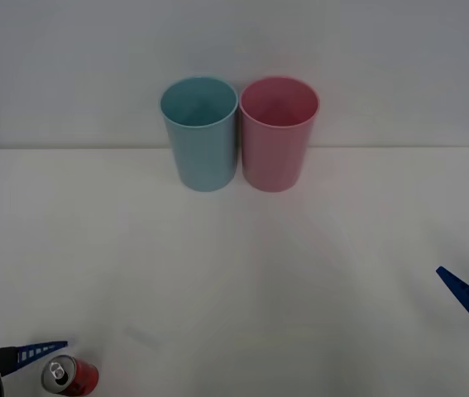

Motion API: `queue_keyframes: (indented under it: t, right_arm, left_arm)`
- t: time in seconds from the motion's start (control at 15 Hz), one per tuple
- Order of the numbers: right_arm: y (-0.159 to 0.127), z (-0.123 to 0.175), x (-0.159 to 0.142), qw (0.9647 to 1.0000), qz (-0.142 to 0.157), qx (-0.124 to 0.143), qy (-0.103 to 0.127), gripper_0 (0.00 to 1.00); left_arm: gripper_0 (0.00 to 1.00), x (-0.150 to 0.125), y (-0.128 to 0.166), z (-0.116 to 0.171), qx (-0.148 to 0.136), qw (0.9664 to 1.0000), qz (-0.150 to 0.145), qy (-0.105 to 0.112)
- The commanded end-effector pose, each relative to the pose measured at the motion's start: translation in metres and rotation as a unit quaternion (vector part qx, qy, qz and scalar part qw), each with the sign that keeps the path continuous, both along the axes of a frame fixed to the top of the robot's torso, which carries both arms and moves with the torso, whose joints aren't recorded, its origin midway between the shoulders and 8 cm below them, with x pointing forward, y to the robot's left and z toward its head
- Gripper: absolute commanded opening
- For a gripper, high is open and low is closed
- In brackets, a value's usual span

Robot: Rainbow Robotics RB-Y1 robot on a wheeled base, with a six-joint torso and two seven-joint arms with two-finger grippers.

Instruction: Grasp the object on the table and drop it into the matching bin: aluminum can to the light blue bin, PET bottle to the pink bin.

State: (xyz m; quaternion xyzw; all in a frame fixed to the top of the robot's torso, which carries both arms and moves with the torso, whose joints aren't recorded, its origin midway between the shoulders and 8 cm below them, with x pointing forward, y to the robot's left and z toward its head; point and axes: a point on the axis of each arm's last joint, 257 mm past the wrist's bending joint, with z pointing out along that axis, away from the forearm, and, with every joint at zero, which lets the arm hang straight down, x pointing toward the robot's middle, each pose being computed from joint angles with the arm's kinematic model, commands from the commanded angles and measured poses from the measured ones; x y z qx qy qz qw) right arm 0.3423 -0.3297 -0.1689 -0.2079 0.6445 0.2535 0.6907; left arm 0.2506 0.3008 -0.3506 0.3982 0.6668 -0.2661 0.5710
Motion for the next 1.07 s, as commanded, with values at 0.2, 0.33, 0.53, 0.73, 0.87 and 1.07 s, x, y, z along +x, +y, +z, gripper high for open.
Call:
queue_keyframes:
  t: [0.2, 0.33, 0.53, 0.73, 0.87, 1.07]
  right_arm:
    - [0.0000, 0.0000, 0.0000, 1.0000, 0.000, 0.000, 0.000, 1.00]
    - [0.0000, 0.0000, 0.0000, 1.0000, 0.000, 0.000, 0.000, 1.00]
    - [0.0000, 0.0000, 0.0000, 1.0000, 0.000, 0.000, 0.000, 1.00]
    - [0.0000, 0.0000, 0.0000, 1.0000, 0.000, 0.000, 0.000, 1.00]
    - [0.0000, 0.0000, 0.0000, 1.0000, 0.000, 0.000, 0.000, 1.00]
    - [0.0000, 0.0000, 0.0000, 1.0000, 0.000, 0.000, 0.000, 1.00]
  left_arm:
    - [1.00, 0.0061, -0.0106, -0.0031, -0.006, 1.0000, -0.001, -0.003]
    - [1.00, 0.0064, -0.0104, -0.0033, -0.006, 1.0000, 0.000, -0.003]
    - [0.29, 0.0069, -0.0091, -0.0024, -0.004, 1.0000, 0.000, -0.007]
    - [0.00, 0.0069, -0.0074, -0.0021, 0.001, 0.9999, 0.001, -0.013]
    - [0.00, 0.0076, -0.0064, -0.0013, 0.001, 0.9999, 0.003, -0.015]
    - [0.00, 0.0079, -0.0028, -0.0009, 0.001, 0.9999, 0.008, -0.013]
